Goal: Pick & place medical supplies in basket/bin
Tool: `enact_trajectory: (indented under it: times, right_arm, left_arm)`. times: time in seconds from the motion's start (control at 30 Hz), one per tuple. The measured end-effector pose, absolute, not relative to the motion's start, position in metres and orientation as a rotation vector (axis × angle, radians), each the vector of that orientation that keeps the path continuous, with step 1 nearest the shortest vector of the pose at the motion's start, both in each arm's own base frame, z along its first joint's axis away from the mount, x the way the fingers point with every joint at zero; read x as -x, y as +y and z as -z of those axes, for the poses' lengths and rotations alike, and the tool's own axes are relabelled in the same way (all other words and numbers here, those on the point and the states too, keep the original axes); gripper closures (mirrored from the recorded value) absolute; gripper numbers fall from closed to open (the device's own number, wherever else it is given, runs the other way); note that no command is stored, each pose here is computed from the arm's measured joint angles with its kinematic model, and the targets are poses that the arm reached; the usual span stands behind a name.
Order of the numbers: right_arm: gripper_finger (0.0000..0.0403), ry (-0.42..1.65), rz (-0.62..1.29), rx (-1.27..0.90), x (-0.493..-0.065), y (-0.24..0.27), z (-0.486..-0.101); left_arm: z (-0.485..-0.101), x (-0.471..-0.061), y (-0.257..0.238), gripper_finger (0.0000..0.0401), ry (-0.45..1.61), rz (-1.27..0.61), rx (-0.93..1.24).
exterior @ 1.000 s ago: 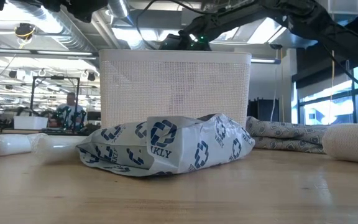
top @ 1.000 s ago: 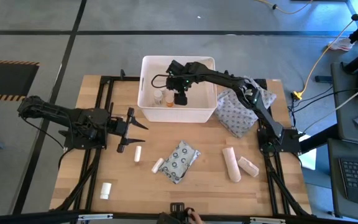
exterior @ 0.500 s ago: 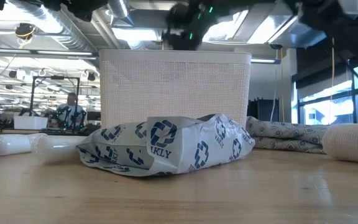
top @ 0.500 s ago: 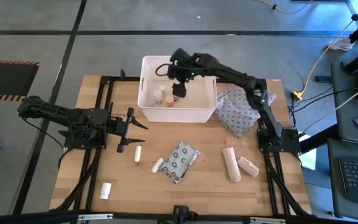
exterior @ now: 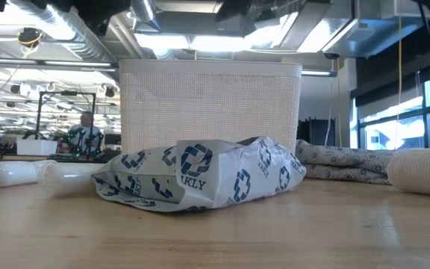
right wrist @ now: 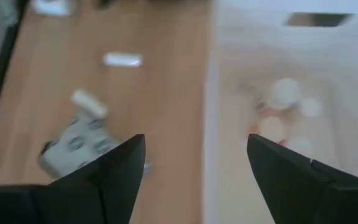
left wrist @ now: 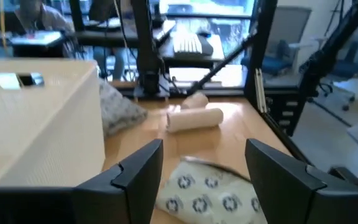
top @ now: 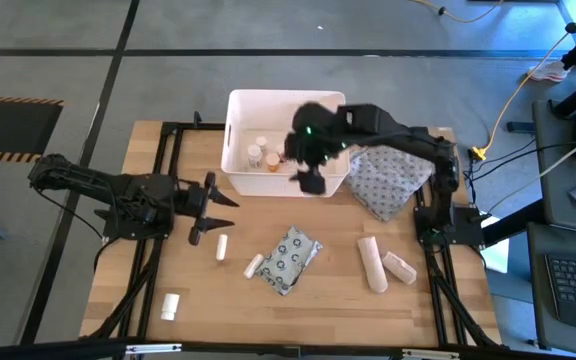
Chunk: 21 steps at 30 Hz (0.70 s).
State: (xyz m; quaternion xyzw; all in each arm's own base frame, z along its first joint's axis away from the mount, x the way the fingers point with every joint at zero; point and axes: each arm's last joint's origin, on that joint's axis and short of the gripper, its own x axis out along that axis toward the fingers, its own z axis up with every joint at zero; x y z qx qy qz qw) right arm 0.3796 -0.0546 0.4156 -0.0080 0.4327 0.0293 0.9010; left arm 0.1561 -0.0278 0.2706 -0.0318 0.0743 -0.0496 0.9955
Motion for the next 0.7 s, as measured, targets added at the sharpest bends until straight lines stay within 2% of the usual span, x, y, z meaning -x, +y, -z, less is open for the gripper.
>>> enact_trajectory:
  times: [0.17,0.33,0.53,0.7]
  right_arm:
    - [0.012,0.879,-0.101,0.04,-0.371,-0.011,-0.413]
    - [0.012,0.817,-0.122,0.011,-0.358,0.017,-0.383]
    - [0.012,0.733,-0.122,-0.048,-0.315,0.041,-0.353]
    - [0.012,0.687,-0.004,-0.111,-0.265,0.063,-0.34]
  left_arm:
    - [-0.265,-0.155,-0.03,0.0192,0.206,0.111,0.097]
    - [-0.265,-0.153,-0.037,0.0204,0.215,0.16,0.06]
    - [-0.264,-0.151,-0.043,0.0207,0.217,0.199,0.033]
    - [-0.264,-0.15,-0.048,0.0207,0.216,0.205,-0.027]
